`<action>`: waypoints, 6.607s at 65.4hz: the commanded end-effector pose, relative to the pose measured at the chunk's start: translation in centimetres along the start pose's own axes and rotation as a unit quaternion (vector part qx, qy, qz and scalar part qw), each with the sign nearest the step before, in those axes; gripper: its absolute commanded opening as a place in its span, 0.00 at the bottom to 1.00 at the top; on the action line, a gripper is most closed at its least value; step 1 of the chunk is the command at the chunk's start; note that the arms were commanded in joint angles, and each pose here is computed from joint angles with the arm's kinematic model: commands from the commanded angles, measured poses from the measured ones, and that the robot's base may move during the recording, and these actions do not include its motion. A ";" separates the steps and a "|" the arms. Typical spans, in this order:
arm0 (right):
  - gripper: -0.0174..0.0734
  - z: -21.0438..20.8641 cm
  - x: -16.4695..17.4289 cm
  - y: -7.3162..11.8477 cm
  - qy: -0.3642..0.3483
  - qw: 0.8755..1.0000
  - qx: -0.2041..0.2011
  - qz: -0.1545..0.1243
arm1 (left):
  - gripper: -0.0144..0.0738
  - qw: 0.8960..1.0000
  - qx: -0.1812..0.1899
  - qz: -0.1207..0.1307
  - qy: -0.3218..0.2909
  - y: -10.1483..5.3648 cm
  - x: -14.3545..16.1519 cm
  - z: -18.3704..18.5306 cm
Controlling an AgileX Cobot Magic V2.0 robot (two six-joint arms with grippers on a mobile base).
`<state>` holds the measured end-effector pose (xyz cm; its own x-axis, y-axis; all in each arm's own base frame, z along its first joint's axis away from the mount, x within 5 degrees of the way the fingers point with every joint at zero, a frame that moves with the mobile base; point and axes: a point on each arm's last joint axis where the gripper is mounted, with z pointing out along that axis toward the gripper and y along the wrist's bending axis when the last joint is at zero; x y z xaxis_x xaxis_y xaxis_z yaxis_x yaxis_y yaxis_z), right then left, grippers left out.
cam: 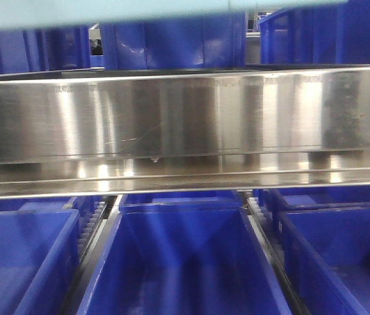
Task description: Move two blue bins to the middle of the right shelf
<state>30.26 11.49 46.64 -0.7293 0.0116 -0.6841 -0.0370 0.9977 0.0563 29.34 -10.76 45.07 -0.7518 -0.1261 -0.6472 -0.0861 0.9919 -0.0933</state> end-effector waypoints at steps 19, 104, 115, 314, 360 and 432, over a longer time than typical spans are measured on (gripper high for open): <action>0.02 -3.3 -1.3 0.6 -0.075 0.996 -0.051 0.007 | 0.04 0.995 0.046 -0.005 -0.091 0.4 -1.3 -4.7; 0.02 -3.4 -1.6 0.7 -0.093 0.994 -0.058 0.007 | 0.04 0.995 0.038 -0.002 -0.096 0.6 -1.4 -4.7; 0.02 -3.5 -1.9 0.8 -0.108 0.992 -0.064 0.008 | 0.04 0.995 0.038 -0.002 -0.096 0.6 -1.4 -4.7; 0.02 -3.6 -2.6 1.1 -0.146 0.986 -0.079 0.008 | 0.04 0.968 0.110 0.001 -0.225 -0.7 -3.7 -5.6; 0.02 -3.6 -2.6 1.1 -0.146 0.986 -0.079 0.008 | 0.04 0.968 0.109 0.001 -0.226 -0.7 -3.7 -5.6; 0.02 -3.6 -2.6 1.1 -0.146 0.986 -0.079 0.008 | 0.04 0.968 0.109 0.001 -0.226 -0.7 -3.7 -5.6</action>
<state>30.20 11.45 49.57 -0.5764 0.0304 -0.8166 -0.0713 0.9936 0.0873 28.74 -9.82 49.39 -0.5454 -0.1036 -0.8317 -0.0259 0.9939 -0.1068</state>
